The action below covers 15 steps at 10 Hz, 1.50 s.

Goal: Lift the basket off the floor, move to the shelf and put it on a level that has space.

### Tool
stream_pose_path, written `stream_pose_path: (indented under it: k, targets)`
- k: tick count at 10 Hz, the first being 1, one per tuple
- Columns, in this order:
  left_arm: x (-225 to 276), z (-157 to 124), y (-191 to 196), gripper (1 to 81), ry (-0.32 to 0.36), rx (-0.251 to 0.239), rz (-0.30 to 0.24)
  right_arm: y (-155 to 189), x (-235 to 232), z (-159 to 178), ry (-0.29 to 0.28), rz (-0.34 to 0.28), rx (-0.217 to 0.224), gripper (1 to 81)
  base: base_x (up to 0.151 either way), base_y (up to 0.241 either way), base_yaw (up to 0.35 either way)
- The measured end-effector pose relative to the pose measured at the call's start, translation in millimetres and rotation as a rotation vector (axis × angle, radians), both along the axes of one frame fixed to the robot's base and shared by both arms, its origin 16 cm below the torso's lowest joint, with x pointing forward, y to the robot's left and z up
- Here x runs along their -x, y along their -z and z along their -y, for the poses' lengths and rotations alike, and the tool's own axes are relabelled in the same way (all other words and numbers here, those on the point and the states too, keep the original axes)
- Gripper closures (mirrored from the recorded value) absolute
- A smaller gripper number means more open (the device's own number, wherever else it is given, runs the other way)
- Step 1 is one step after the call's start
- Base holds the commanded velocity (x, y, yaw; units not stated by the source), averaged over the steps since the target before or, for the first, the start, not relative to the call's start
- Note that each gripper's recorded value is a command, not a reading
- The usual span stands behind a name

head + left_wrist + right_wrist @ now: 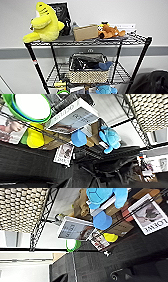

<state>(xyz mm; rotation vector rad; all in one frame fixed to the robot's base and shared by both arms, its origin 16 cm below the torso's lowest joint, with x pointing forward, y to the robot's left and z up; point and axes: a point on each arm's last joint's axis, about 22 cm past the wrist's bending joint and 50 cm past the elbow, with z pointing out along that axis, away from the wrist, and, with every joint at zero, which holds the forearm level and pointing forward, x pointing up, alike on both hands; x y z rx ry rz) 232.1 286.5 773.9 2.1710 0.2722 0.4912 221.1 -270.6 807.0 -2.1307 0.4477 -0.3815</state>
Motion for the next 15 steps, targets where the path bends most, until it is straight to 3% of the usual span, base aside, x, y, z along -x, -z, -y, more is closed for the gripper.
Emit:
stream_pose_path:
  k: [4,6,8,12,15]
  targets:
    - [57.4,-29.0,73.2,1.0,-0.016,-0.074,-0.031,66.0,60.1,4.6,-0.03,-0.069,0.057,1.0,0.0,0.0,0.0]
    - [92.8,-10.3,101.9,1.0,-0.011,-0.052,-0.056,87.5,68.6,-16.9,-0.053,-0.067,0.043,1.0,0.0,0.0,0.0]
    - [109.8,6.6,121.6,1.0,-0.004,-0.039,-0.058,122.8,92.1,-20.4,-0.062,-0.105,0.07,1.0,0.0,0.0,0.0]
    - [141.2,29.5,168.2,1.0,0.006,-0.061,-0.09,192.6,124.1,-15.6,-0.064,-0.157,0.156,1.0,0.0,0.0,0.0]
    - [159.8,19.8,205.8,1.0,0.01,-0.136,-0.11,238.3,149.2,-24.6,-0.073,-0.193,0.207,1.0,0.0,0.0,0.0]
